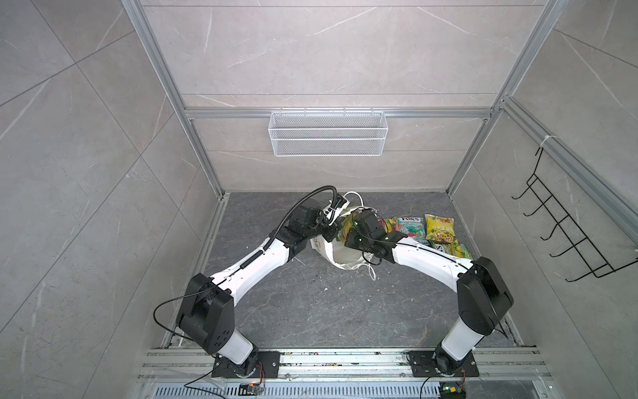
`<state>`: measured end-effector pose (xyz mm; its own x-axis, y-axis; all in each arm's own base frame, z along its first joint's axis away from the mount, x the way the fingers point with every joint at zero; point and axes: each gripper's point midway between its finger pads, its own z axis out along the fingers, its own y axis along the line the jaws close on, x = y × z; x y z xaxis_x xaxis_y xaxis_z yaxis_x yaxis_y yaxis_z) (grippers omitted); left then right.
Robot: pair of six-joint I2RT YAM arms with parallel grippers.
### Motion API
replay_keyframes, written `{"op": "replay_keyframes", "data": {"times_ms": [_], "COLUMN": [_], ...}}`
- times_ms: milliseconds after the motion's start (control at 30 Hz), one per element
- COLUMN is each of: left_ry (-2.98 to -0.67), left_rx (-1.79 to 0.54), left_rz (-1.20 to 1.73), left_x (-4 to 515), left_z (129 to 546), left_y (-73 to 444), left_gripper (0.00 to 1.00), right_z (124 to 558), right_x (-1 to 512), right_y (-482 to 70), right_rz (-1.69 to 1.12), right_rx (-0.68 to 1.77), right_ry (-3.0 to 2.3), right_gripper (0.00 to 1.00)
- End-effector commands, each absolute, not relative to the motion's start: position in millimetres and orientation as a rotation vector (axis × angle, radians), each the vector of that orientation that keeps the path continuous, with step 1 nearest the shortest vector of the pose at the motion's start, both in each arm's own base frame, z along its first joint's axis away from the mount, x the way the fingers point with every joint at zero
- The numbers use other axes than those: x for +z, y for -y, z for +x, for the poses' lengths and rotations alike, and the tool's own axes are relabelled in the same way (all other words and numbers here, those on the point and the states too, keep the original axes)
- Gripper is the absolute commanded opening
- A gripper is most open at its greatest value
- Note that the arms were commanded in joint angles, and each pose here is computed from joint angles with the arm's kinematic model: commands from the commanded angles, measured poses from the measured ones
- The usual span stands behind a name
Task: Take the snacks out of the paper bag
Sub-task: 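Grasp a yellow-green Spring Tea packet inside the bag with the right gripper, then lift the yellow-green packet out of the bag with the right gripper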
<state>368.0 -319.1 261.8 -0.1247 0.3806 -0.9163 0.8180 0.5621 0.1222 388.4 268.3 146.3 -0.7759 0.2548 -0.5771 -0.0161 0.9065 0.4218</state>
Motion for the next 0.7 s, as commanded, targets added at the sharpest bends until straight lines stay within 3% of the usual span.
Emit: {"op": "replay_keyframes", "data": {"times_ms": [0, 667], "left_ry": [-1.673, -1.679], "left_rx": [-0.542, -0.533], "left_rz": [0.983, 0.988], "left_x": [281, 280], "left_z": [364, 367], "left_y": [322, 323], "left_gripper": [0.00, 0.00], "right_z": [389, 370], "right_x": [174, 262], "right_y": [-264, -276], "right_rz": [0.149, -0.040], "right_rx": [0.557, 0.735], "right_ry": [-2.340, -2.198], "right_gripper": [0.00, 0.00]}}
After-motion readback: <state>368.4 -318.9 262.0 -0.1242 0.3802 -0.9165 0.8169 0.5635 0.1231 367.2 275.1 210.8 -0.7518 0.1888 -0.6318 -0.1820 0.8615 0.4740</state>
